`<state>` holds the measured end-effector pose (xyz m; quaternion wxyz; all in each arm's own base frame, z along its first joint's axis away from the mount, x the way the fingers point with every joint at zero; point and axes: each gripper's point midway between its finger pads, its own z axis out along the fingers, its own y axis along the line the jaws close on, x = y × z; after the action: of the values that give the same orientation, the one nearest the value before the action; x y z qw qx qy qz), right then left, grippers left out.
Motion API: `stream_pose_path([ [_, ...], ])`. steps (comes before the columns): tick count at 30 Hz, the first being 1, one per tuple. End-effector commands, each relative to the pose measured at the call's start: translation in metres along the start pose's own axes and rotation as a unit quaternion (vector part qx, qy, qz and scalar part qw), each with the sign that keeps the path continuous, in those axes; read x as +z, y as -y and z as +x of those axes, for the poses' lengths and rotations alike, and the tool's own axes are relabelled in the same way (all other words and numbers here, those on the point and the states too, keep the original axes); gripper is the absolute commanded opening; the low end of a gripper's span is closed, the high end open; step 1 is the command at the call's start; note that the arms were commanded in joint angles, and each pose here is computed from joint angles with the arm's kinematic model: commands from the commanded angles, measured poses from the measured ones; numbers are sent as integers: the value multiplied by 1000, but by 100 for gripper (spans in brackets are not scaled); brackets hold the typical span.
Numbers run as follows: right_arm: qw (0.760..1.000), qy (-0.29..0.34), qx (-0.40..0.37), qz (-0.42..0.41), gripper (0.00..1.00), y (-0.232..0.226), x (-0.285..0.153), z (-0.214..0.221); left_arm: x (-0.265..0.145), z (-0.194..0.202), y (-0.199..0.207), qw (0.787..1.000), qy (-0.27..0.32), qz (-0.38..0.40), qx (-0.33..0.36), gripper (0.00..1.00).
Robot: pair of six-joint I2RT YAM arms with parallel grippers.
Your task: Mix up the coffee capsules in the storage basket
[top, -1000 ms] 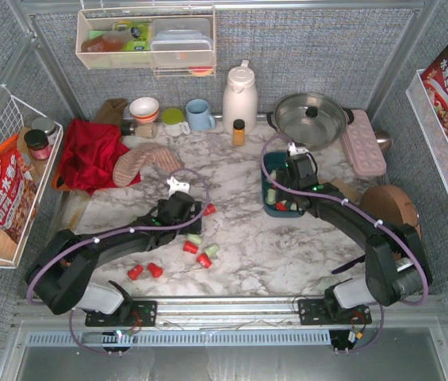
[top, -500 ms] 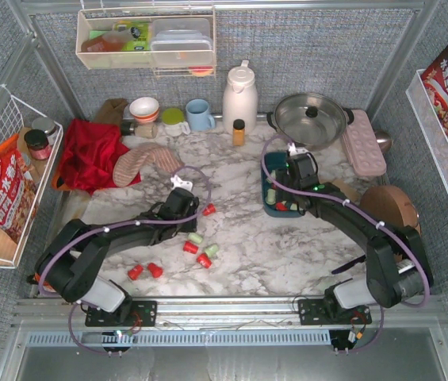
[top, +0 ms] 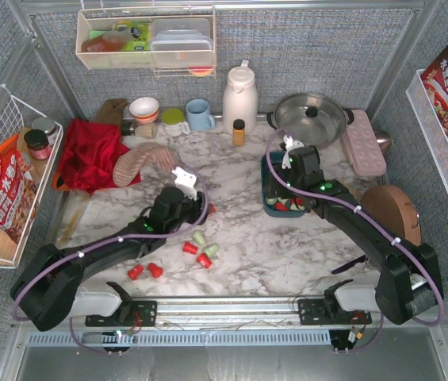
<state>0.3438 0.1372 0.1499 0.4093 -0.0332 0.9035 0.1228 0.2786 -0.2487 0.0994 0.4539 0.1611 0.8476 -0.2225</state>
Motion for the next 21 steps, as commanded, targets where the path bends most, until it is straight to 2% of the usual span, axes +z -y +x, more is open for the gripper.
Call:
stream_pose_path([
  [1, 995, -34, 8, -99, 63, -39, -16, 6, -9, -65, 45, 976, 168, 92, 107, 44],
  [6, 983, -37, 15, -179, 63, -76, -34, -4, -17, -69, 97, 915, 266, 157, 260, 44],
  [9, 976, -48, 21, -211, 63, -91, -38, -1, -19, -67, 120, 882, 310, 187, 303, 44],
  [16, 956, -63, 24, -287, 63, -122, -45, 18, -40, -74, 142, 826, 407, 221, 322, 44],
  [21, 949, -54, 16, -309, 63, -133, -47, 21, -45, -72, 155, 816, 416, 246, 316, 43],
])
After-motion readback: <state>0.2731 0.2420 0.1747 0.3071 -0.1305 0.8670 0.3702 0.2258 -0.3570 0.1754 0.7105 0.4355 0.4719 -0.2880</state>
